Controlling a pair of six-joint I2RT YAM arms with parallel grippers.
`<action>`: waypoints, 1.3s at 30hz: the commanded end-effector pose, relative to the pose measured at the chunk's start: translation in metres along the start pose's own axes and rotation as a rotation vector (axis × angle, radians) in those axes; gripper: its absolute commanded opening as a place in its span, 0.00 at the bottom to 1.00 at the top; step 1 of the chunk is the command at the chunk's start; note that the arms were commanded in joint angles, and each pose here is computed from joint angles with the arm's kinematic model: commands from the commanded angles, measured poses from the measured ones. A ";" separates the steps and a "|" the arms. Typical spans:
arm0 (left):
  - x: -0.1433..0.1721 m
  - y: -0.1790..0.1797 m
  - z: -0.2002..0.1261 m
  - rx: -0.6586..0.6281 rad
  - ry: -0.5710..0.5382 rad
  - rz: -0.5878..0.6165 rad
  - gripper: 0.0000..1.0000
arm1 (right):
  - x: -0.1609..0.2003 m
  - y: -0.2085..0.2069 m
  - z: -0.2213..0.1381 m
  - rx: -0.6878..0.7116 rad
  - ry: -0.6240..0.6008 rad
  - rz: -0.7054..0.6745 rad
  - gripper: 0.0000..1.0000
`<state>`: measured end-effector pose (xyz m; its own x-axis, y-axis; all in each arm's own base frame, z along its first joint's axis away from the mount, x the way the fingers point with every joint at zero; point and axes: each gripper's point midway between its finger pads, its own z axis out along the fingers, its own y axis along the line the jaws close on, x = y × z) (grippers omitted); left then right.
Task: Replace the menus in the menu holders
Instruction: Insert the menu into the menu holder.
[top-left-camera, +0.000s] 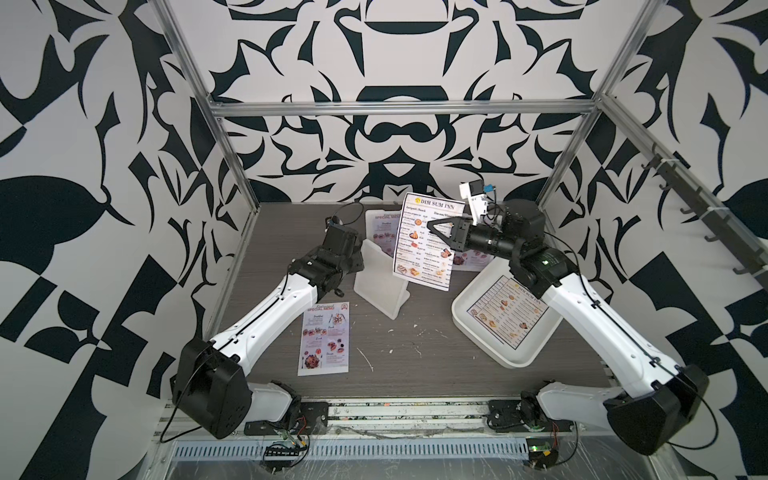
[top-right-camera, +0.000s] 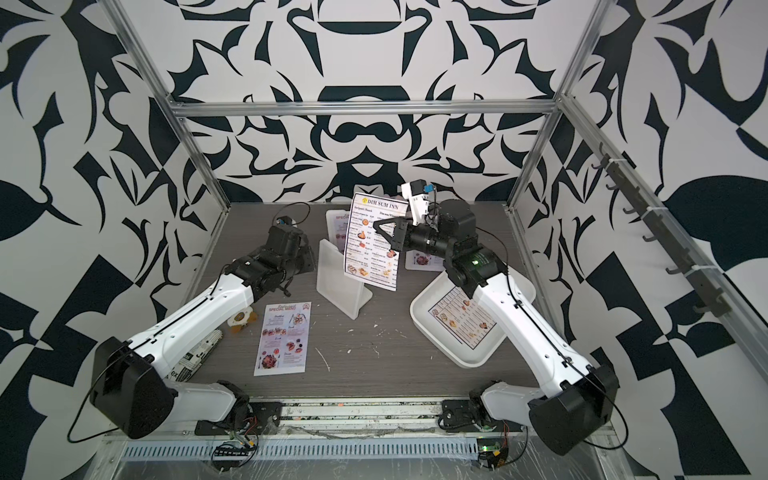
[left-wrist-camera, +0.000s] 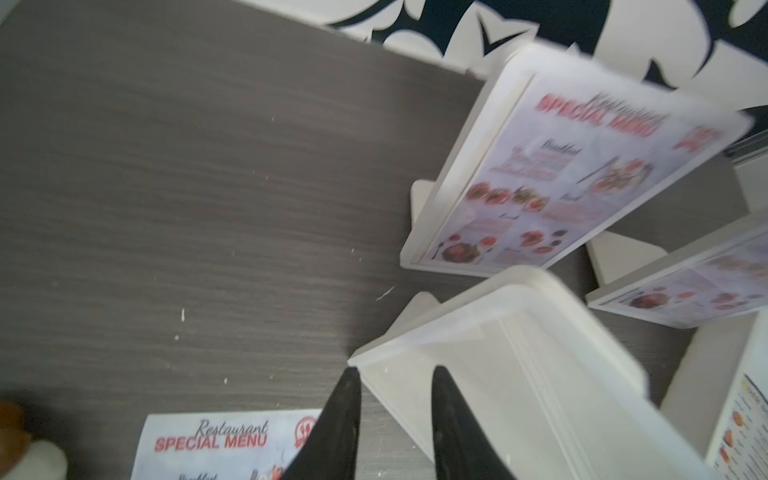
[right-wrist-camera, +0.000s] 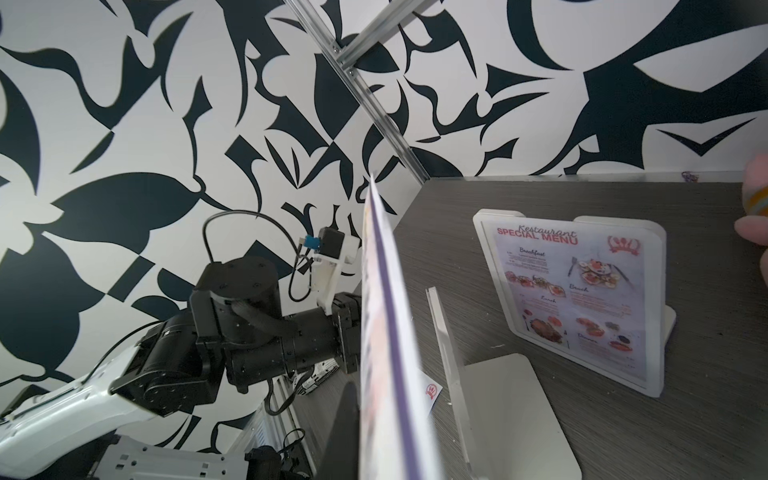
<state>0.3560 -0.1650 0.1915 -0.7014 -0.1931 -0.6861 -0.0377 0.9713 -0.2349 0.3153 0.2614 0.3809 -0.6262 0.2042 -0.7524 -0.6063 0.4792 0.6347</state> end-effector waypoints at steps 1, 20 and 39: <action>0.000 -0.002 0.012 0.001 0.005 0.004 0.32 | -0.019 0.013 0.001 0.023 -0.057 -0.058 0.00; -0.018 -0.014 0.075 0.071 0.057 0.011 0.50 | -0.048 0.020 0.013 0.083 -0.151 -0.022 0.00; -0.016 0.020 0.057 -0.082 0.035 0.002 0.58 | -0.051 0.011 0.033 0.069 -0.147 0.043 0.00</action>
<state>0.4140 -0.1598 0.1665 -0.7104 -0.1900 -0.6777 -0.0653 0.9765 -0.2053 0.3629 0.2822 0.3817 -0.6276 0.2990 -0.7188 -0.4770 0.5821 0.6586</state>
